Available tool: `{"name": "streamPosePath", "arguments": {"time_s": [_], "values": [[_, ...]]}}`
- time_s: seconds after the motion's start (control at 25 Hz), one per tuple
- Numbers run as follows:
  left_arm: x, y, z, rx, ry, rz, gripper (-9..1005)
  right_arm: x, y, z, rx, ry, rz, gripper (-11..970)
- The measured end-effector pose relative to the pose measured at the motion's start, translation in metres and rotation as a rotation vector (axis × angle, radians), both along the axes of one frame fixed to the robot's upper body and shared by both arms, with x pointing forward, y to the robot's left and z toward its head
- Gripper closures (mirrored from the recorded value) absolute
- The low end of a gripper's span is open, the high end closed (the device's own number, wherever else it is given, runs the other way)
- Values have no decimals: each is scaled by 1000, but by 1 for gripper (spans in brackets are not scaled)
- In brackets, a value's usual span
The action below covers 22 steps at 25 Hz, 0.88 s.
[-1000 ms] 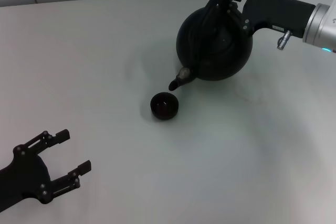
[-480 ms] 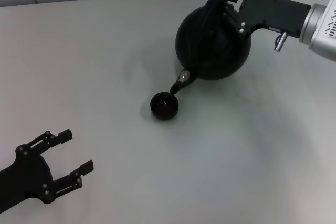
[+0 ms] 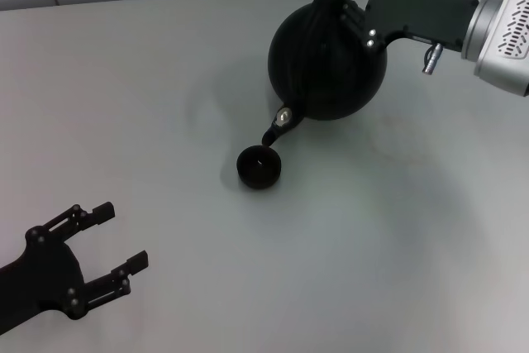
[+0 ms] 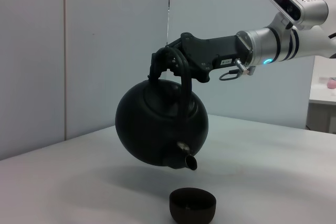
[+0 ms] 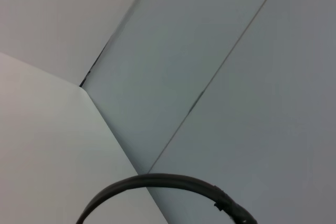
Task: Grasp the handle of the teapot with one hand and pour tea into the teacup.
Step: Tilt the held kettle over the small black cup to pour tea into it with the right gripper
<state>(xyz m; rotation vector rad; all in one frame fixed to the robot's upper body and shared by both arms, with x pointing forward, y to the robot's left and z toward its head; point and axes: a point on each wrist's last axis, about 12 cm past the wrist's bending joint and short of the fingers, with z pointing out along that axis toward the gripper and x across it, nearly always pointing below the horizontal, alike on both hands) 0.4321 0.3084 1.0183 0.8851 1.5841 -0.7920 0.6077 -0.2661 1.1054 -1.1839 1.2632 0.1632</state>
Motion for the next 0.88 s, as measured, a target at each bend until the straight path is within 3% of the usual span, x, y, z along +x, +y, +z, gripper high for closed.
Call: {"name": "streamPosePath", "arguments": {"time_s": [0.88], "values": [[0,-1,1,-19,-1,5,192,3,10,2,-73,-67,56,874]]}}
